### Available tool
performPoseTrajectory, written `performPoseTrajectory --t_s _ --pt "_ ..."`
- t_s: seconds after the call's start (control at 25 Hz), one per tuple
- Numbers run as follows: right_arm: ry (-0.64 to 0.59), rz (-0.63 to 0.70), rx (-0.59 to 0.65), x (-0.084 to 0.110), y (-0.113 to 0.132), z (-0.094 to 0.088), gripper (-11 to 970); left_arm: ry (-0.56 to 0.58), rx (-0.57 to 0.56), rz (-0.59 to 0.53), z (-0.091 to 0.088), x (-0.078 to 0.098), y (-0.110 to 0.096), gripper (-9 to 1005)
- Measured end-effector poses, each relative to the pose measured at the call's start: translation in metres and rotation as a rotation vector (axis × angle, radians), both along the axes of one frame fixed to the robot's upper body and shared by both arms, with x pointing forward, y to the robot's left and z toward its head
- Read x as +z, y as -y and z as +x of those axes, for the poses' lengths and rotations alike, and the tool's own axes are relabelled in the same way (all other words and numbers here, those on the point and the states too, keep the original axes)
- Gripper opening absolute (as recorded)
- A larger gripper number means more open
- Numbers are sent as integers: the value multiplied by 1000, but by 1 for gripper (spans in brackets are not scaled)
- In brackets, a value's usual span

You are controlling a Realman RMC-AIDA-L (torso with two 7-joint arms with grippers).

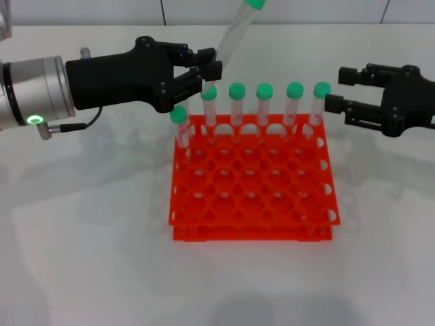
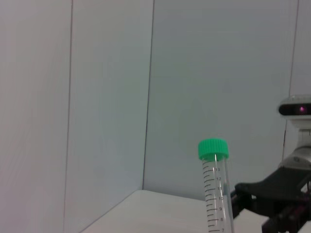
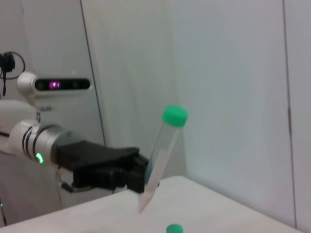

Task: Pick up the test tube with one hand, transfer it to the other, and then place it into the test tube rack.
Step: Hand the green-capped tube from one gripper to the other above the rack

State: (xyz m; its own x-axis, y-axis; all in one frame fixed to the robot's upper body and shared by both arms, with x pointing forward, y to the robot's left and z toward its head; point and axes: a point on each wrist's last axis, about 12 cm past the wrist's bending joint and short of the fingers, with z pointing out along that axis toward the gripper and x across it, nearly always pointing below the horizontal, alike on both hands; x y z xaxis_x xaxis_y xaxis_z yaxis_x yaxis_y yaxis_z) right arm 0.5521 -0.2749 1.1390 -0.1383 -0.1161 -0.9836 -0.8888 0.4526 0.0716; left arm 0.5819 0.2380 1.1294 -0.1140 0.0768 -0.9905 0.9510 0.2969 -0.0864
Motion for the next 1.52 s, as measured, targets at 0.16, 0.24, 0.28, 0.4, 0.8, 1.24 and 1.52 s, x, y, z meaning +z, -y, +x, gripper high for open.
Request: performPoseTrajectory --t_s 0.16,0.24,0.28,0.4,0.8,1.24,1.52 --pt "12 28 -1 5 5 -2 571 -4 -2 1 -1 -2 0 176" --pt "16 36 -1 6 7 -3 571 -4 -3 5 -1 -3 1 176" --pt "16 37 -1 6 8 -3 571 -5 -6 9 -2 -4 1 176" --pt "15 37 0 6 8 -3 571 -13 -12 23 -2 -7 3 176" --pt "17 34 12 7 4 -2 571 -19 -43 80 0 -15 23 176" --pt "37 29 28 12 1 0 571 0 -73 90 7 -9 35 176" --pt "45 36 33 15 -1 1 571 -3 -77 85 6 -9 38 175"
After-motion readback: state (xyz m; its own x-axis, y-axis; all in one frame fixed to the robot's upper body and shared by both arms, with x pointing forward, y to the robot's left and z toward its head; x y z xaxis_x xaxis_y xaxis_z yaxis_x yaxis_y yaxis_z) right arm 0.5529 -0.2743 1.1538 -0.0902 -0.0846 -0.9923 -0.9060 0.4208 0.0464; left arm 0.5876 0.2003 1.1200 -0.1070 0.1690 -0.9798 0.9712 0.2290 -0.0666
